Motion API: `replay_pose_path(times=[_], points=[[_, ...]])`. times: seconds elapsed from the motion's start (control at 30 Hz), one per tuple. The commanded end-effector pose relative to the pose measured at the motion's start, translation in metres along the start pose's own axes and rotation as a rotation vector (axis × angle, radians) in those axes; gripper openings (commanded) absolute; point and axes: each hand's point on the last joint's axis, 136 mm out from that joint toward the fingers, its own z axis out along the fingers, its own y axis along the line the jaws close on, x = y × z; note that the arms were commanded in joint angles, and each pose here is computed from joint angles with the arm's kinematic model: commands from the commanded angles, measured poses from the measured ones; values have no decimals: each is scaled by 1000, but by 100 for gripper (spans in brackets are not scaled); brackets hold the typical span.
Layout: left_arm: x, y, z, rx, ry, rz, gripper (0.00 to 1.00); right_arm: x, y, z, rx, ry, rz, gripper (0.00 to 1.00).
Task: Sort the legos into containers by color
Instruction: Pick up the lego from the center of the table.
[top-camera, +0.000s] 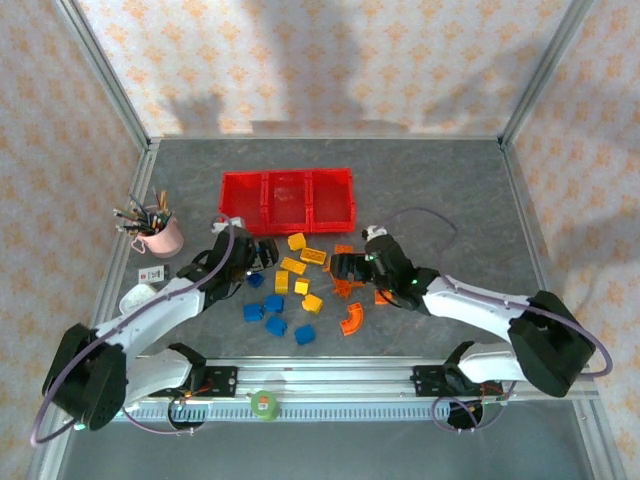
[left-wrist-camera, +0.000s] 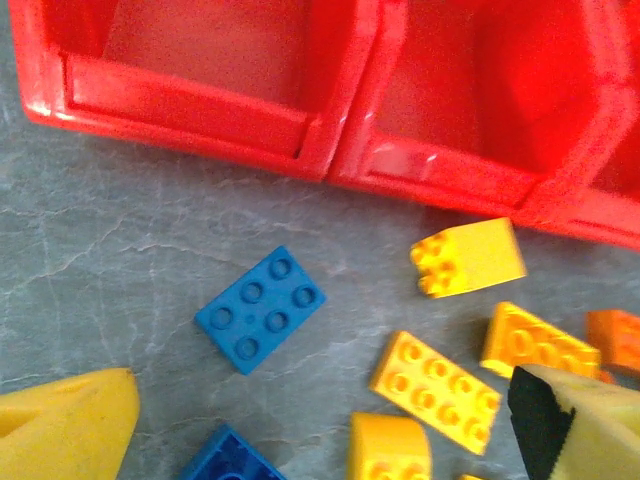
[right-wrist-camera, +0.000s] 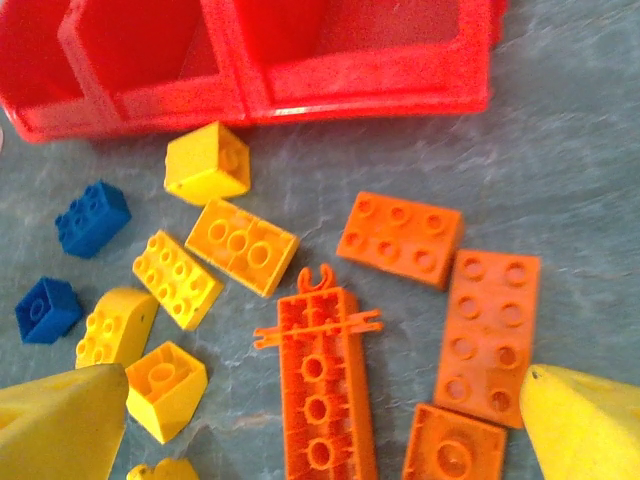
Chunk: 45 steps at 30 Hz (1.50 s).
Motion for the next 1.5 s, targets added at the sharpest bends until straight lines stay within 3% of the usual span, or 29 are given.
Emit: replay_pose_path(times=[0.0,0.3,0.77,1.23,1.47], points=[[2,13,9,-116,30,62,94,-7,12,4,12,-16,-15,100],[12,23,42,-224,77,49,94,-8,22,17,16,-9,-37,100],[5,26,74,-314,30,-30,91,-12,23,18,24,-24,-52,100],[11,25,87,-349,-1,-91,80,-9,22,22,26,-16,-50,100],[18,24,85,-326,2,-102,69,-12,24,18,15,-27,-42,100]])
